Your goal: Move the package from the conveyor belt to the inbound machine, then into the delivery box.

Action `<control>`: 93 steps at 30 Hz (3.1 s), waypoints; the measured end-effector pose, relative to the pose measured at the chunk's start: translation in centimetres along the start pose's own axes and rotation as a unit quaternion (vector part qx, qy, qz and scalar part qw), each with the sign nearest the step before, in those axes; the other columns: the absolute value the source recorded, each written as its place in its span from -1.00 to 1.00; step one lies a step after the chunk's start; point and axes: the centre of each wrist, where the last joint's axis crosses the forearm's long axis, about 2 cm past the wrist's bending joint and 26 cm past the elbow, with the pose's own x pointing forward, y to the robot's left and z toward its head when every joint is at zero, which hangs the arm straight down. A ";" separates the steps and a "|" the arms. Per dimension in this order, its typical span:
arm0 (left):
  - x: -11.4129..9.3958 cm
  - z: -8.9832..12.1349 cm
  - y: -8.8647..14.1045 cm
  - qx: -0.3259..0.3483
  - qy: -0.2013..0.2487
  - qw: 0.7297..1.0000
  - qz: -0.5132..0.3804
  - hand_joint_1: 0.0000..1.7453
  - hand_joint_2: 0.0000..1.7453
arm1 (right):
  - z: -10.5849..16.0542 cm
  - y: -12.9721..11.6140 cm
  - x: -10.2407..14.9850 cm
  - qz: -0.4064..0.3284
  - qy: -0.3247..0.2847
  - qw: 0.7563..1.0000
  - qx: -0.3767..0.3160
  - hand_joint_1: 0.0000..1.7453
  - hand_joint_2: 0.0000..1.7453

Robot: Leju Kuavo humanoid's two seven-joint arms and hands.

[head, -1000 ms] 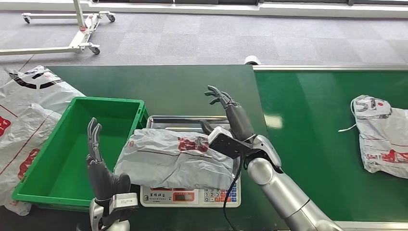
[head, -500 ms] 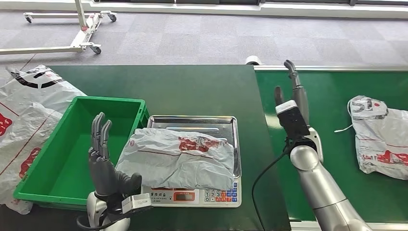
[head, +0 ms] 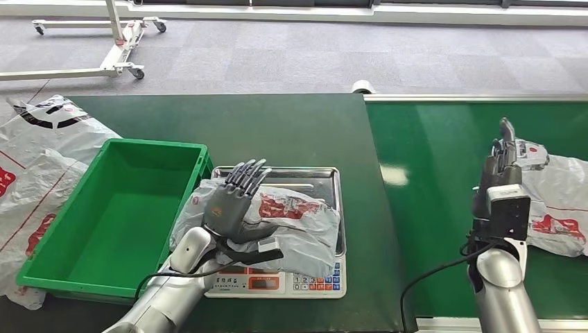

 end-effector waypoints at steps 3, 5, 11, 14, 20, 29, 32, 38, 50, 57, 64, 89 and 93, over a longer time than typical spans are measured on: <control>-0.4 0.1 -0.6 -0.032 0.006 0.999 0.001 -0.16 0.50 | 1.1 -0.1 -0.2 0.000 0.013 1.000 -0.001 -1.00 -1.00; -0.5 0.1 -0.8 -0.054 0.005 0.999 -0.004 0.84 1.00 | 1.4 -0.2 -0.3 -0.002 0.019 1.000 -0.001 -1.00 -1.00; -1.0 0.1 -1.1 -0.111 -0.008 0.994 0.002 1.00 1.00 | 1.6 -0.5 -0.5 -0.009 0.032 0.999 -0.004 -1.00 -1.00; -1.2 0.1 -1.0 -0.110 -0.011 0.994 0.006 1.00 1.00 | 1.7 -0.5 -0.5 -0.015 0.030 0.999 -0.004 -1.00 -1.00; -1.5 0.1 -0.4 -0.089 -0.008 0.996 0.007 1.00 1.00 | 1.3 -0.1 -0.4 -0.024 0.025 0.999 -0.005 -1.00 -1.00; -1.1 1.6 2.3 0.032 0.002 0.996 0.087 1.00 1.00 | 0.9 0.5 -0.2 -0.032 0.030 0.999 -0.010 -1.00 -1.00; -1.1 1.7 3.0 0.047 0.001 0.995 0.092 1.00 1.00 | 0.9 0.5 -0.2 -0.032 0.030 0.999 -0.011 -1.00 -1.00; -1.9 5.6 9.2 0.225 0.006 0.965 0.137 1.00 1.00 | 2.5 0.3 -0.5 -0.041 0.042 0.998 -0.021 -1.00 -1.00; -13.0 6.3 9.2 0.074 0.246 0.949 -0.183 -1.00 -1.00 | 5.1 0.1 -0.1 -0.040 0.053 0.998 -0.009 -1.00 -1.00; -16.1 6.8 8.6 -0.022 0.333 0.916 -0.224 -1.00 -1.00 | 5.0 0.3 -0.1 -0.039 0.057 0.998 -0.008 -1.00 -1.00; -16.5 7.5 8.1 -0.039 0.348 0.909 -0.226 -1.00 -1.00 | 5.0 0.3 -0.1 -0.040 0.058 0.997 -0.010 -1.00 -1.00; 7.1 6.6 4.8 0.293 0.026 0.833 0.469 -1.00 -1.00 | 9.6 2.4 3.5 -0.048 0.043 0.998 -0.015 -1.00 -1.00; 8.4 6.6 4.6 0.299 0.026 0.818 0.491 -1.00 -1.00 | 10.1 3.5 4.7 -0.056 0.037 0.998 -0.009 -1.00 -1.00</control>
